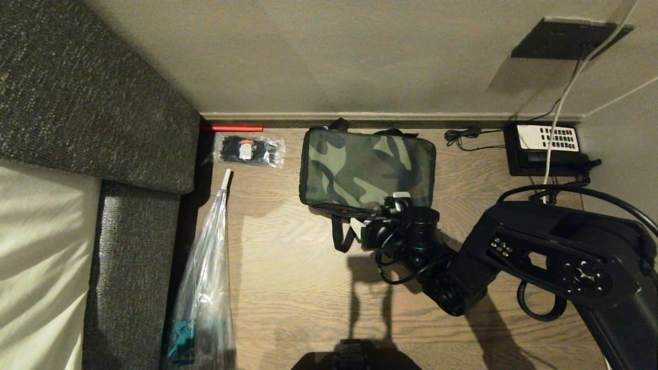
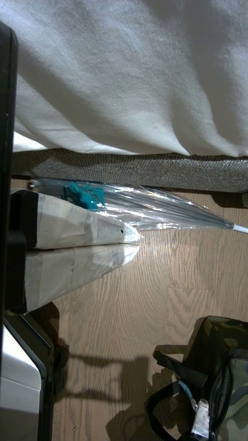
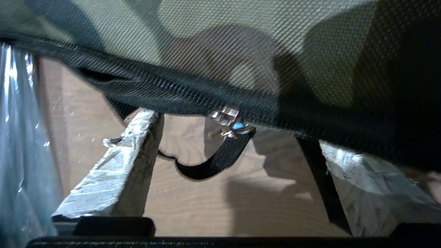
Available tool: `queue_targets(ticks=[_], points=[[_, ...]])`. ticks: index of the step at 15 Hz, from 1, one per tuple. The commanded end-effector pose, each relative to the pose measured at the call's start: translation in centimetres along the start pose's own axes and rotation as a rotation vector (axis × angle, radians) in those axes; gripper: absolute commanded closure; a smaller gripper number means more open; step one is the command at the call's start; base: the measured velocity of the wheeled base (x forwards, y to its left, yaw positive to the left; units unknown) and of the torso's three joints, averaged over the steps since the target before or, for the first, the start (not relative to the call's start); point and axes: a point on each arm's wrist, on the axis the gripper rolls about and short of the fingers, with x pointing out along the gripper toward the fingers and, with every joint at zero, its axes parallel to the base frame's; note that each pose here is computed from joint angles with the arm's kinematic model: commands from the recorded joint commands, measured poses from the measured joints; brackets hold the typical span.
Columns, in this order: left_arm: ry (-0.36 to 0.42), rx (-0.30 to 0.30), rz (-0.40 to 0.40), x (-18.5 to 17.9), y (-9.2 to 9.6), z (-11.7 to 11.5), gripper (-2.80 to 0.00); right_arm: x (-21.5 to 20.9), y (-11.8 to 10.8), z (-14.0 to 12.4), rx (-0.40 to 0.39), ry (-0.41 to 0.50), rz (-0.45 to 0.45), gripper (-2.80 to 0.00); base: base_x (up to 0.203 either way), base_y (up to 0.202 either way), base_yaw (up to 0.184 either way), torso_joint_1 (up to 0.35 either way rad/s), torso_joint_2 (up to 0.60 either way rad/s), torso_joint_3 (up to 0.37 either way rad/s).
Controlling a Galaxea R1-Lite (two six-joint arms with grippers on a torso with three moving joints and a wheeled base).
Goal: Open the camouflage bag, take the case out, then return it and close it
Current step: Open the top of the storage box
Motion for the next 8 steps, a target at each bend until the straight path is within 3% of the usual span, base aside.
queue_targets(ticks=[1,6,7,8], points=[[0.001,-0.001,-0.001,0.01,0.0,-0.09,0.0,0.68,-0.32,-0.48,0.004,-0.008,-0.006,-2.8,0.0,0.0,0.0,0.0,0.0,0.0],[0.001,-0.001,0.001,0.01,0.0,-0.09,0.0,1.06,-0.21,-0.4,0.009,-0.037,0.0,-2.8,0.0,0.0,0.0,0.0,0.0,0.0],[0.001,-0.001,0.001,0.01,0.0,-0.09,0.0,1.04,-0.14,-0.21,0.014,-0.056,0.005,0.0,0.0,0.0,0.0,0.0,0.0,0.0],[0.001,-0.001,0.001,0.01,0.0,-0.09,0.0,1.09,-0.1,-0.16,0.006,-0.062,0.014,0.0,0.0,0.0,0.0,0.0,0.0,0.0]])
